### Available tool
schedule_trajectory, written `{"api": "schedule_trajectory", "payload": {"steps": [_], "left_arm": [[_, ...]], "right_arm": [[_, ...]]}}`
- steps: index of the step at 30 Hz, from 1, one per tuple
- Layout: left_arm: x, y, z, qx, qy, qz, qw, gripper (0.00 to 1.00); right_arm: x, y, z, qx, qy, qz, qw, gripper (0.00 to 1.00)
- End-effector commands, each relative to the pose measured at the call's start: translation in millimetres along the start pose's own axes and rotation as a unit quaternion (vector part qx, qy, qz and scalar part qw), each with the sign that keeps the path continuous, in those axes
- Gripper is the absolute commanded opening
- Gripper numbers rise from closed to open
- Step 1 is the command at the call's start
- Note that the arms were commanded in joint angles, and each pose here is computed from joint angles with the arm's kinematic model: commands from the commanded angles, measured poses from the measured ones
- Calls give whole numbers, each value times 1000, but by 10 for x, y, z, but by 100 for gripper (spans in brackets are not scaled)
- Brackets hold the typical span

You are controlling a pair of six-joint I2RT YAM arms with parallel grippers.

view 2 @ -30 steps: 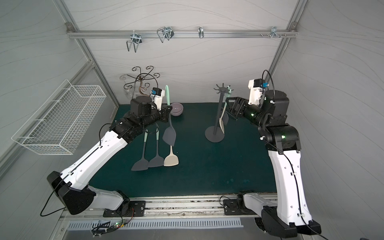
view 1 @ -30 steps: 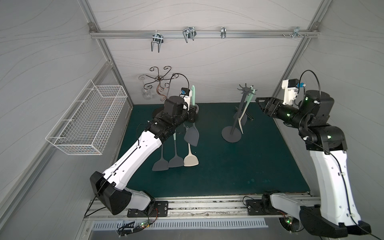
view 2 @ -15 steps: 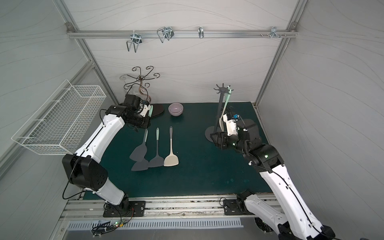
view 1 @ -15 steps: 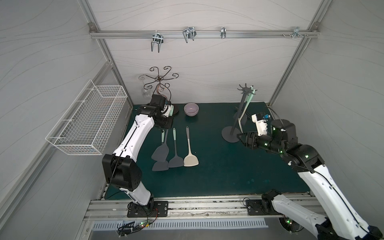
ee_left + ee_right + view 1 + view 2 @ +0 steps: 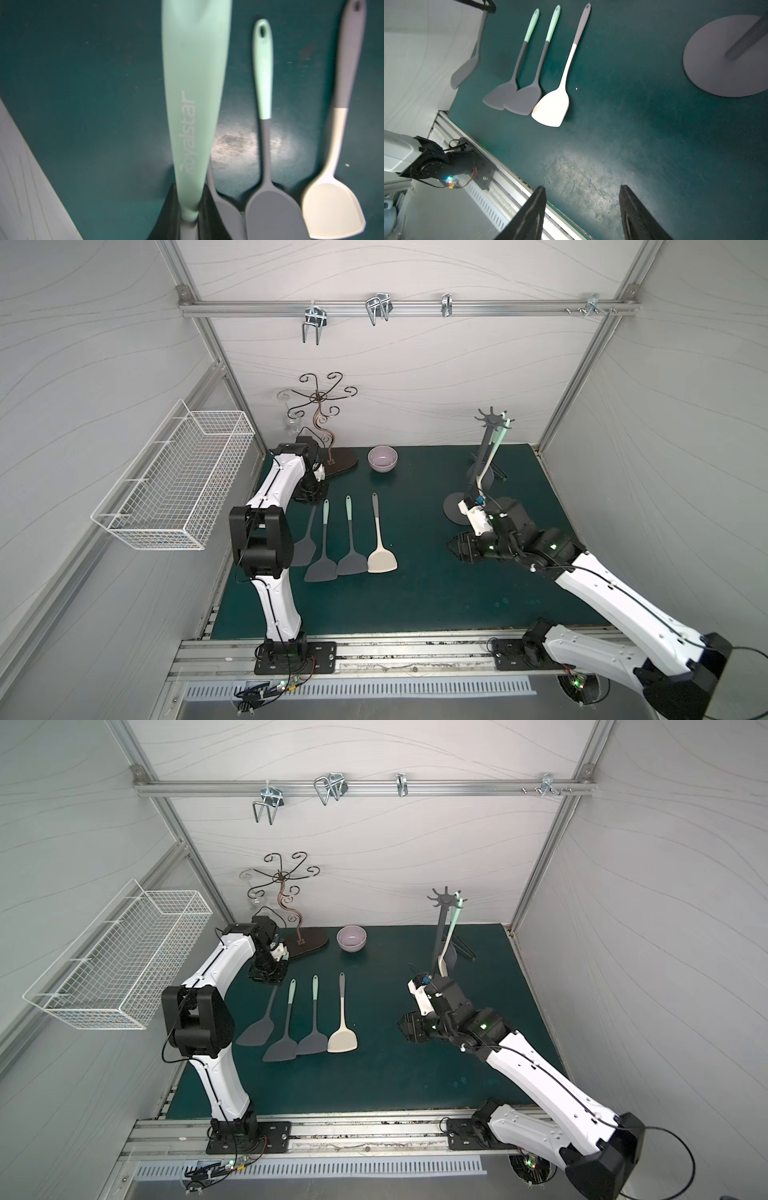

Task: Take the spatula off the kitchen utensil rack
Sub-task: Place the spatula at the center of the board.

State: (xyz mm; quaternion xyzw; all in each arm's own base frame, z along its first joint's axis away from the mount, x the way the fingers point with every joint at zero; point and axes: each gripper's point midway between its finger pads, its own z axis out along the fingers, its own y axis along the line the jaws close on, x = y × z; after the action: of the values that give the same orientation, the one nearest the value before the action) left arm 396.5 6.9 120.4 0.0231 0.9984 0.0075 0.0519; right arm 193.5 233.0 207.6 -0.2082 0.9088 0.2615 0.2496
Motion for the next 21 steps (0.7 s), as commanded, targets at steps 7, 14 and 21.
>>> {"api": "schedule_trajectory", "payload": {"steps": [7,14,21], "left_arm": [[-20,311,235,-28,-12,-38,999,0],[-39,461,324,-13,-6,-37,999,0],[56,542,581,-22,32,-31,999,0]], "right_arm": [[-56,97,251,4,2,-16,1000,59],[-58,78,369,8,11,-13,1000,60],[-98,55,410,20,16,-21,999,61]]}}
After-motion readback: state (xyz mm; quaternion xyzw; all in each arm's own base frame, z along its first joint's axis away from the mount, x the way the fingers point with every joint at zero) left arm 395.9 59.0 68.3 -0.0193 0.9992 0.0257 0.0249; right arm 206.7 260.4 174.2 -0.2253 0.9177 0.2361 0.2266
